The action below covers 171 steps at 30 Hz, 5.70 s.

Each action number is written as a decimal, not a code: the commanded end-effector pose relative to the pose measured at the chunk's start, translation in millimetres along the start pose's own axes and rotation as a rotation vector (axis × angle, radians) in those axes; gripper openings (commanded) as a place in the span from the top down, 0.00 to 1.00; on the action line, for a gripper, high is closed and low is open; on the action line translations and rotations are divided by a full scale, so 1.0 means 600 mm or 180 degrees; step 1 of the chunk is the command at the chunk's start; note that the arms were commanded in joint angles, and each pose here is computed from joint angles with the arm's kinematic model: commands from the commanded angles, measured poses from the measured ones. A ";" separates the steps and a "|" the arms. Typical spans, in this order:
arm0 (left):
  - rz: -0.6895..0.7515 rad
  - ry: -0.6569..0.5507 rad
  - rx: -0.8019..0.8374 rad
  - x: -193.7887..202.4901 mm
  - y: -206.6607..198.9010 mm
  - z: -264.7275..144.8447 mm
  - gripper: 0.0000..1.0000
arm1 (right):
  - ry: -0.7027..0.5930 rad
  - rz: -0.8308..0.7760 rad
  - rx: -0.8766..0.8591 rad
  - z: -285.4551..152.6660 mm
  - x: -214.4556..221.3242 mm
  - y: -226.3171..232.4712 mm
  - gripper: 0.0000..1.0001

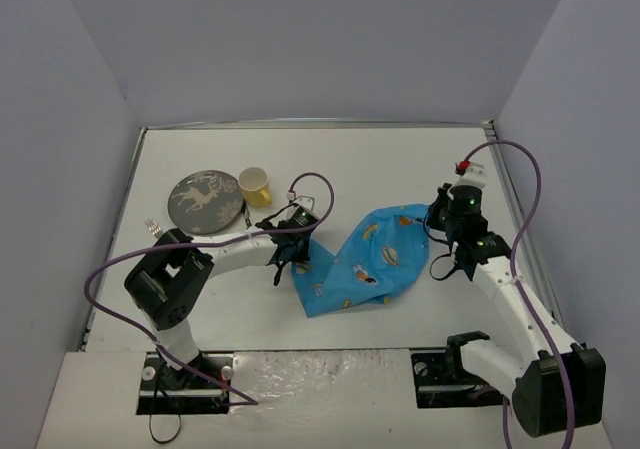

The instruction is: Set the dinner table for one person

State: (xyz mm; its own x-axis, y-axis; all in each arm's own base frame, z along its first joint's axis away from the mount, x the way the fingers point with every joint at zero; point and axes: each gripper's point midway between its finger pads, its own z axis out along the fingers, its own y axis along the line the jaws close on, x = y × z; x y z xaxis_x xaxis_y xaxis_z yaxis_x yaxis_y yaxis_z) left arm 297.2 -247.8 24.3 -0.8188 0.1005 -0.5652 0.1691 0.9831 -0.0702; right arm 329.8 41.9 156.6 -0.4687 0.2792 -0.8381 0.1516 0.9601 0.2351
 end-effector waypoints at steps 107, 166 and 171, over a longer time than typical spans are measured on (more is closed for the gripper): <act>0.0312 -0.0964 0.0438 -0.206 -0.022 -0.206 0.05 | 0.0356 -0.0403 -0.0052 0.182 -0.090 0.028 0.35; -0.0437 0.0583 0.0384 -0.069 -0.101 0.133 0.13 | 0.1616 -0.1515 0.0189 0.446 0.086 -0.078 1.00; -0.0534 0.0531 0.0456 -0.104 -0.113 0.152 0.14 | 0.1418 -0.1381 0.0207 0.481 0.039 -0.081 1.00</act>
State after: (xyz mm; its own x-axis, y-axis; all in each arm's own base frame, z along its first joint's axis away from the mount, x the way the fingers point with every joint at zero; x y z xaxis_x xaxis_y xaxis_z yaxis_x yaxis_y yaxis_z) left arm 404.3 -332.0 36.0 -0.8326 -0.0030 -0.5539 0.1468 0.9630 -0.2258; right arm 574.2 20.6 13.8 -0.7394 -0.1550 -0.6552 -0.1184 0.9879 -0.1001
